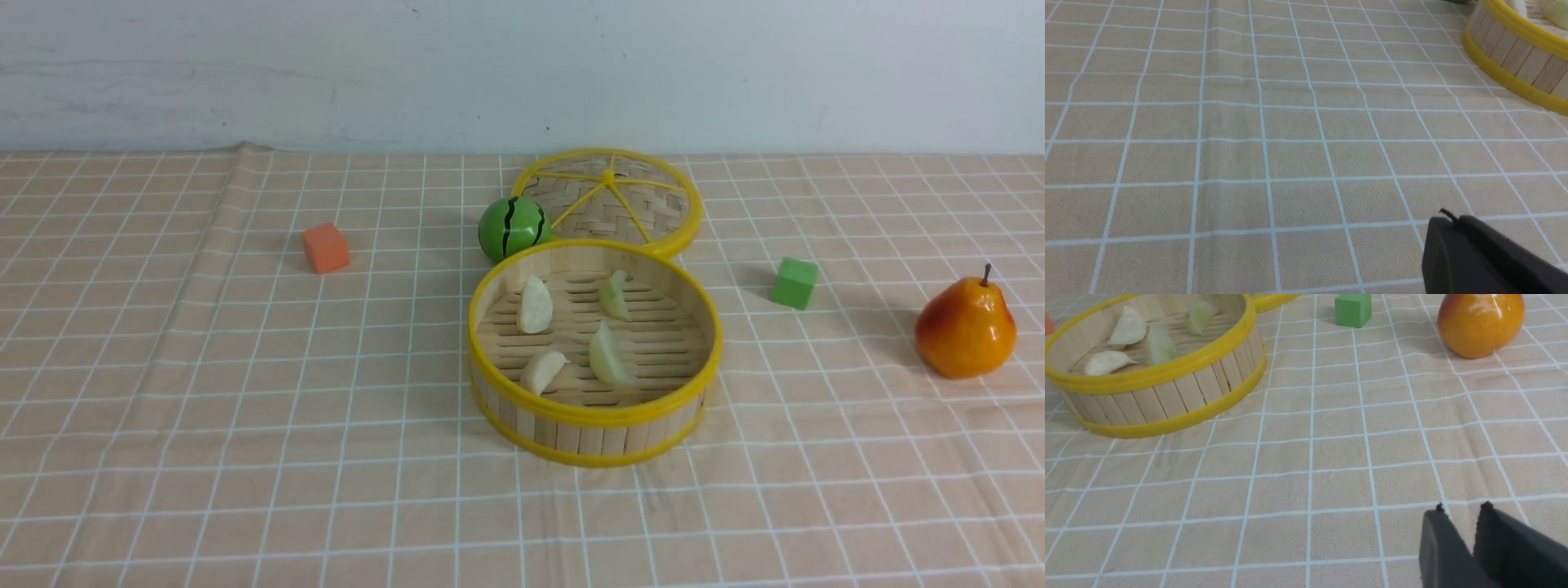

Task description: Put the dumplings into the steamer on the table with the brown tablecloth.

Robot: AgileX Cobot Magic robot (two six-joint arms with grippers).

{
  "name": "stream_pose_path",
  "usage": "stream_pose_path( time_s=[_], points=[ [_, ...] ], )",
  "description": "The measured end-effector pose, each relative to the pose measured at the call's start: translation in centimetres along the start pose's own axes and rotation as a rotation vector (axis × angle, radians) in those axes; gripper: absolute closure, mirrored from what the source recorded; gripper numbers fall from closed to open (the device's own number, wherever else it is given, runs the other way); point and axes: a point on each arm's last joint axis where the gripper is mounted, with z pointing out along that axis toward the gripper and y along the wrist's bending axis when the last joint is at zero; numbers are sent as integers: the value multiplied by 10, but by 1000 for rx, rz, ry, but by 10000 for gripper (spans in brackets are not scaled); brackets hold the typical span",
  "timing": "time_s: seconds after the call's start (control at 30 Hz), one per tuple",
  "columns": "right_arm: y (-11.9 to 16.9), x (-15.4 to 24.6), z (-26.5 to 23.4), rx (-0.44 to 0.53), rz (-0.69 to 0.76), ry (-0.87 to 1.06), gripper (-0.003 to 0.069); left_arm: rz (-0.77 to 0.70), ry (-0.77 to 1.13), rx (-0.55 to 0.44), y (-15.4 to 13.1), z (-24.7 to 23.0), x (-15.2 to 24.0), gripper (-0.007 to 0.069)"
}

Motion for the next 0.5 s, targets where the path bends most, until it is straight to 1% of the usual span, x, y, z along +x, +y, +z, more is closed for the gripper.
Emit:
stream_pose_path(
  time_s=[0.5],
  points=[
    [0, 0, 0, 0, 0, 0, 508, 0, 0, 0, 0, 0, 0, 638]
  ],
)
